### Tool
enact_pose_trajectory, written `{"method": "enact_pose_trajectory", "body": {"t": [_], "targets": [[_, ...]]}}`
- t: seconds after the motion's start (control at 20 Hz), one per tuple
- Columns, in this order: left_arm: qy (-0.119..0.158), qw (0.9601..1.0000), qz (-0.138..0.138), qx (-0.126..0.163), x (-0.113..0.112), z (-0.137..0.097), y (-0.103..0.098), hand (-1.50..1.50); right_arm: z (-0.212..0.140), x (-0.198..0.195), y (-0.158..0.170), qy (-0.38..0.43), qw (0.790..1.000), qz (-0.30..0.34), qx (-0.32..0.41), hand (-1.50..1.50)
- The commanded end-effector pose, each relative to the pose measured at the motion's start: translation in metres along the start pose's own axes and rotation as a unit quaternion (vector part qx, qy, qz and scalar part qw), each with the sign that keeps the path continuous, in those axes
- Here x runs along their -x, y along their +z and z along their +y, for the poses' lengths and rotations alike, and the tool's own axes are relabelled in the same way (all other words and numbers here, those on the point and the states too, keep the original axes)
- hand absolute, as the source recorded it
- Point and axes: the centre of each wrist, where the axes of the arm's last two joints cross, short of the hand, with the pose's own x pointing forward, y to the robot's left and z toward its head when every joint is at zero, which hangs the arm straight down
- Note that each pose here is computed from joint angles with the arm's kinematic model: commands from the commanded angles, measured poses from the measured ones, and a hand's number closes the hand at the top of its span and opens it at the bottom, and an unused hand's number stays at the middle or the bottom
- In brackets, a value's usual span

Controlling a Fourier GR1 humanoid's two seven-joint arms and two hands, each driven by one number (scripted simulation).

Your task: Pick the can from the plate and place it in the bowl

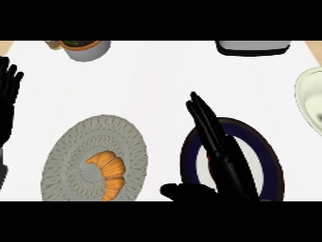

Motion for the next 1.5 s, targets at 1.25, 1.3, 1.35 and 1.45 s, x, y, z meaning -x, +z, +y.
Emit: {"method": "enact_pose_trajectory", "body": {"t": [1.25, 1.3, 1.35, 1.45], "targets": [[0.008, 0.9999, -0.004, 0.006, 0.008, 0.003, -0.013, 0.00, -0.108, -0.075, 0.018, 0.296, 0.876, 0.260, -0.277, -1.50], [0.016, 0.9998, -0.005, 0.007, 0.001, -0.002, -0.009, 0.00, -0.106, -0.065, 0.000, 0.280, 0.881, 0.270, -0.270, -1.50], [0.012, 0.9999, -0.005, 0.010, -0.003, 0.003, -0.023, 0.00, -0.092, -0.067, 0.008, 0.290, 0.874, 0.269, -0.283, -1.50], [0.007, 0.9999, -0.006, 0.011, 0.013, -0.015, -0.006, 0.00, -0.109, -0.072, 0.011, 0.290, 0.874, 0.274, -0.276, -1.50]]}}
